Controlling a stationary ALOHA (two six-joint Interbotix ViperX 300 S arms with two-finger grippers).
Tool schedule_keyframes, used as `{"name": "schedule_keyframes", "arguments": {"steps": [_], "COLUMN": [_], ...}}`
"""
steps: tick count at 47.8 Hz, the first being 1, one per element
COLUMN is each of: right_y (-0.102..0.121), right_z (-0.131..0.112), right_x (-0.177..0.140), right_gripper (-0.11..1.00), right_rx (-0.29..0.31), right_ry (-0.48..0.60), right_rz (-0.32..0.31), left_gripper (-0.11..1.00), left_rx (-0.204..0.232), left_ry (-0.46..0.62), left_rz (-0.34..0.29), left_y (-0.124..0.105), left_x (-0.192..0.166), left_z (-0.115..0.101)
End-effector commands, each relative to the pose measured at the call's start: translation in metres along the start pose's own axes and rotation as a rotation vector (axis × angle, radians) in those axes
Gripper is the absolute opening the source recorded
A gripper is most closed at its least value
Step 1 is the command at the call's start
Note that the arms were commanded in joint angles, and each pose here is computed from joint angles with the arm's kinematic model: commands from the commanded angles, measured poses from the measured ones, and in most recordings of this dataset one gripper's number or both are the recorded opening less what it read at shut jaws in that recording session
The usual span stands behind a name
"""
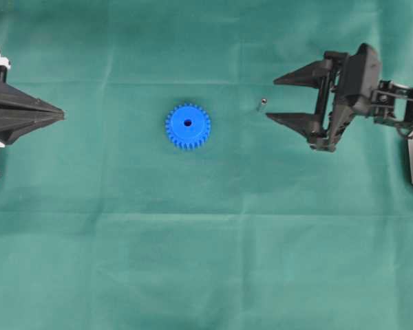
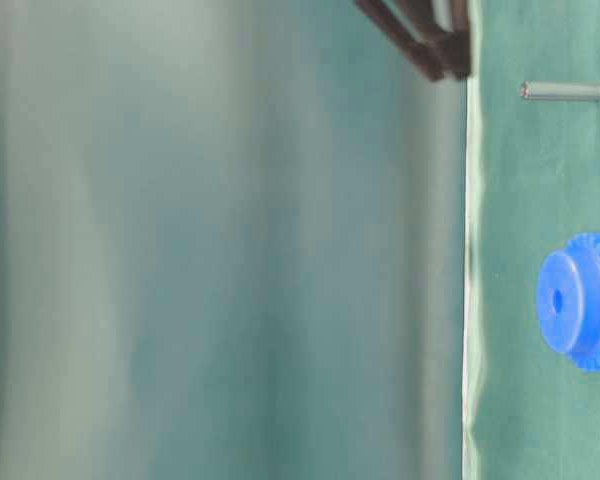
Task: Insert the shaft placed at a random location into the center hole of the medium gear at another random location.
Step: 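Move the open right gripper left over the silver shaft, then lower and close the right gripper around the silver shaft, lift it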
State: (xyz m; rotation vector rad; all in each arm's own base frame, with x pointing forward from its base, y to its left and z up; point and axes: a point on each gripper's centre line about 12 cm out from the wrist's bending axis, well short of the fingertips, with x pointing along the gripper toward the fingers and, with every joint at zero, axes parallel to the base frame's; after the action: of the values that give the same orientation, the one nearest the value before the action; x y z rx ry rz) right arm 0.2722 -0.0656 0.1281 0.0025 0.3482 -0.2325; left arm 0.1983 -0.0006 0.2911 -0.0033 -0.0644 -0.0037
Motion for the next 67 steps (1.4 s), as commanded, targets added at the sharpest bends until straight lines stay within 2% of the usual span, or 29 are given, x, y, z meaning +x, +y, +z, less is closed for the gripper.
{"name": "schedule_keyframes", "arguments": {"steps": [1,26,34,37,41,50,67], "right_y": [-0.002,-0.008,-0.008,-0.008,-0.008,-0.009,-0.009], "right_z": [0.001,-0.019,-0.02,-0.021,-0.022,-0.024,-0.02], "right_x": [0.008,0.028,0.028,0.028,0.029,0.032,0.031], "right_gripper": [0.82,0.81,0.76,0.72,0.61,0.15,0.13], "right_rx": [-0.008,0.009,0.008,0.008,0.011,0.012,0.015], "right_ry": [-0.022,0.04,0.043,0.048,0.053,0.065,0.053], "right_rz": [-0.011,-0.038,-0.037,-0.037,-0.04,-0.041,-0.041], "left_gripper": [0.0,0.0,0.0,0.0,0.0,0.0,0.0], "left_rx": [0.001,0.0,0.0,0.0,0.001,0.0,-0.002], "left_ry": [-0.021,-0.011,-0.008,-0.006,-0.006,-0.006,0.0], "left_rz": [-0.002,-0.002,-0.002,-0.002,-0.003,-0.002,-0.002], "left_y": [0.0,0.0,0.0,0.0,0.0,0.0,0.0], "left_x": [0.003,0.004,0.004,0.004,0.004,0.004,0.004], "left_z": [0.009,0.006,0.006,0.006,0.006,0.006,0.005]}}
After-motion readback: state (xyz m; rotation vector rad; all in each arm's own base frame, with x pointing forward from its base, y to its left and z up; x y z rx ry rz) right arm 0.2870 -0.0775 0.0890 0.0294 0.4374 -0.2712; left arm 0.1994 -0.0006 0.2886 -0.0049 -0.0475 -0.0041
